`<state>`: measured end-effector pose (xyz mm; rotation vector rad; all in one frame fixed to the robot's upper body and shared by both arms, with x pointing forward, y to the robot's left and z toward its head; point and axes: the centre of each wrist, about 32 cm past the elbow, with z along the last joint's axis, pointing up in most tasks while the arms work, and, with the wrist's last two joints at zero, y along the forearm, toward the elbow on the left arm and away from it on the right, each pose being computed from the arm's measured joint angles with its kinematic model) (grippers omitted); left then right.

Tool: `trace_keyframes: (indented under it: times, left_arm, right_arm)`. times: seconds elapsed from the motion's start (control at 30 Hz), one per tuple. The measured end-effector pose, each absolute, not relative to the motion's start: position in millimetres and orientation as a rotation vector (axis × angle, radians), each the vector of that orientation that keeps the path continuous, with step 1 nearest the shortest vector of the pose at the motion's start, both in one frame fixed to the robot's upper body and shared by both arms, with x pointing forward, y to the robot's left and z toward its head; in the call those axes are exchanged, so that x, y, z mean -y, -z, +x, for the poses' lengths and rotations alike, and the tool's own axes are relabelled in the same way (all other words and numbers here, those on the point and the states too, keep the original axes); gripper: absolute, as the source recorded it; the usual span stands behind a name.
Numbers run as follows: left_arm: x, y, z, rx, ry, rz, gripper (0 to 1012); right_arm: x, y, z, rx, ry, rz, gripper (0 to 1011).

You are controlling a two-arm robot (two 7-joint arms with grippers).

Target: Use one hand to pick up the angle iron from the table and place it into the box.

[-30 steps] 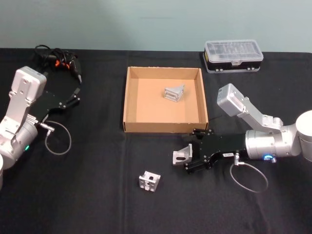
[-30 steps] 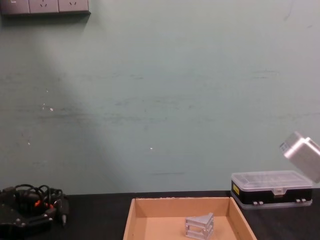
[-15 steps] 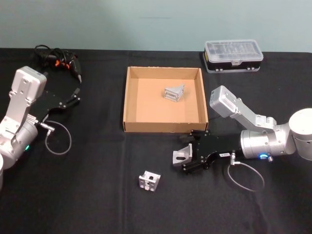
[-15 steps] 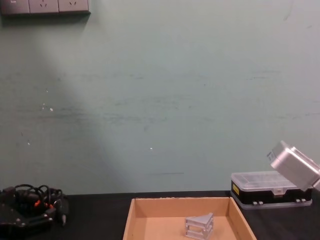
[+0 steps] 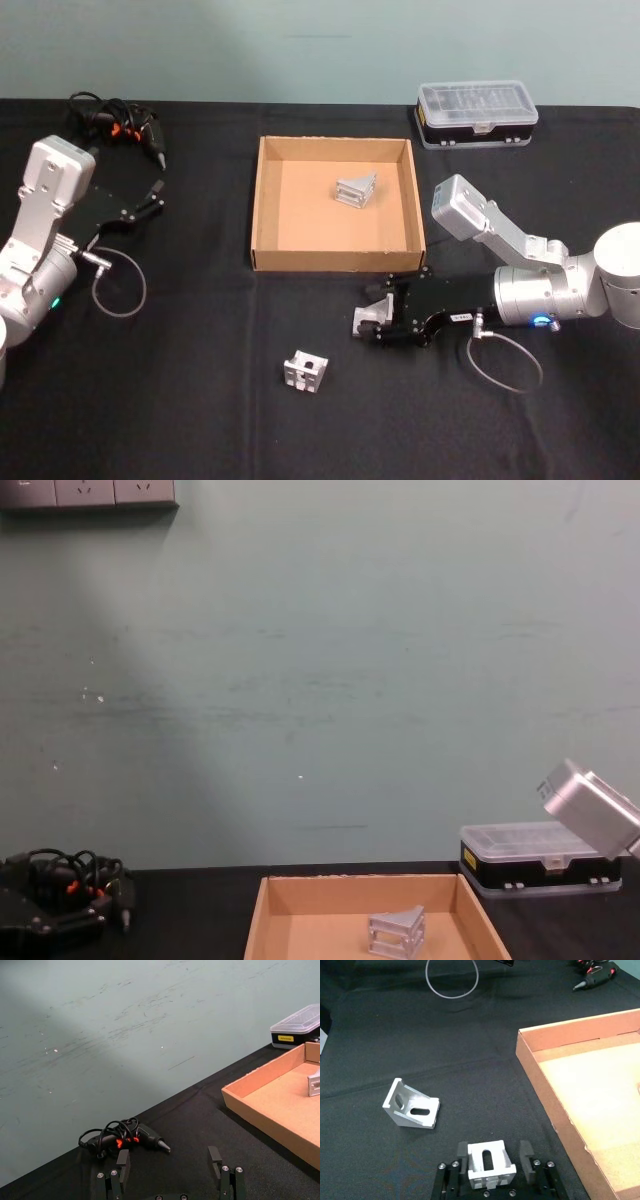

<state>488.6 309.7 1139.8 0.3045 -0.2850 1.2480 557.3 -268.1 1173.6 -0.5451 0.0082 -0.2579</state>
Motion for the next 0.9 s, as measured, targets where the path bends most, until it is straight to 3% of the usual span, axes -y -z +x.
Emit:
trace_keyframes:
  times: [0.23, 0.9]
  left_arm:
    - [-309.7, -1139.8, 488.6, 0.285, -1.248, 0.304, 1011]
    - [-309.7, -1139.8, 488.6, 0.285, -1.248, 0.305, 1011]
  right_arm:
    - [268.3, -1173.7, 557.2, -0.008, 0.258, -0.544, 459]
    - [266.4, -1182.4, 555.2, 0.009, 0.272, -0.499, 452]
